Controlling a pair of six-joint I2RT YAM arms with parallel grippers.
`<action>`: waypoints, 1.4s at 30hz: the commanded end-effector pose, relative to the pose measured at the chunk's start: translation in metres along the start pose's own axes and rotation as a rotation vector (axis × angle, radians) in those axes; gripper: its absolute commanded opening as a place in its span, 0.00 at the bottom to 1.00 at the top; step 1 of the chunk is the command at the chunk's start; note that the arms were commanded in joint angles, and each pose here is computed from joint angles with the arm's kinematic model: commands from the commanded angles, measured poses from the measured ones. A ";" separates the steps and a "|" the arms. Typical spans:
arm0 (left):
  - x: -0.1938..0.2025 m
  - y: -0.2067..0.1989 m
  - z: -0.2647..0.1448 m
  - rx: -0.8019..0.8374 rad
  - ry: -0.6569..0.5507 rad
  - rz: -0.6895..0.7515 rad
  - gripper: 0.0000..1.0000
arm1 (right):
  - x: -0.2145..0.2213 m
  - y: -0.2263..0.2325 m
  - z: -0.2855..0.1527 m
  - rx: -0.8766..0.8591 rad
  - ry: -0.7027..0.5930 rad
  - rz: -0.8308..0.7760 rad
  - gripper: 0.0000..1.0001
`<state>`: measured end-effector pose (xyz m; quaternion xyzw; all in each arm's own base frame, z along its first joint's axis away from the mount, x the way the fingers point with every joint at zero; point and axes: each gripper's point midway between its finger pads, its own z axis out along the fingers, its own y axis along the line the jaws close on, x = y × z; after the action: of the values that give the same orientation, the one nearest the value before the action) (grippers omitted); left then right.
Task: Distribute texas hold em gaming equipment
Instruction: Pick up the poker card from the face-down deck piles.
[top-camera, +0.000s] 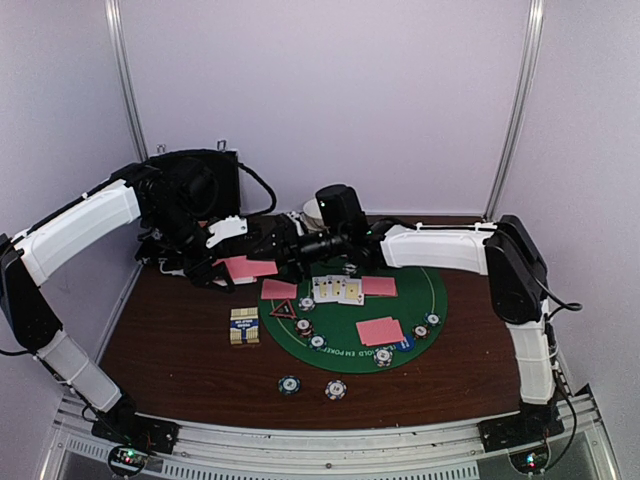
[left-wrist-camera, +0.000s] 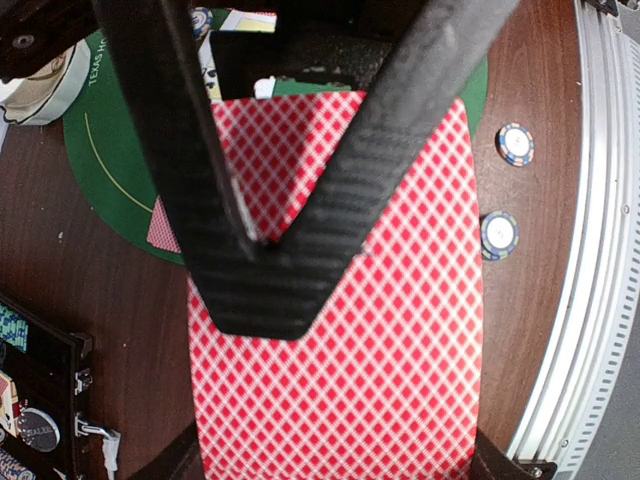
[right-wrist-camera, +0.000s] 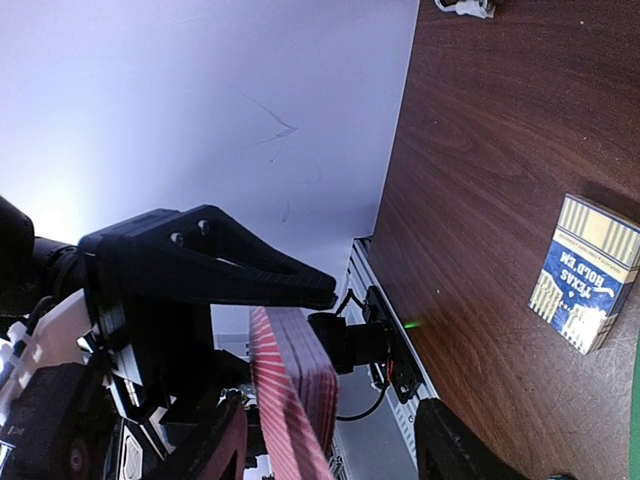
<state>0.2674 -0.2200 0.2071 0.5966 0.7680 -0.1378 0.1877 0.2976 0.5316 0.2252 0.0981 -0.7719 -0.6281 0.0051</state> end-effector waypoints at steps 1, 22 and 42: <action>-0.016 0.006 -0.016 -0.046 -0.068 0.020 0.00 | 0.006 0.031 -0.016 -0.042 0.003 -0.036 0.58; -0.012 0.008 -0.015 -0.060 -0.050 0.020 0.00 | 0.012 0.042 -0.028 -0.056 0.013 -0.016 0.11; -0.010 0.009 -0.017 -0.069 -0.048 0.017 0.00 | -0.010 -0.008 -0.107 0.076 -0.070 0.018 0.00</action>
<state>0.2701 -0.2177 0.2066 0.5961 0.7698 -0.1277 0.1890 0.3124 0.4631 0.2414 0.0733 -0.7881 -0.6112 -0.0015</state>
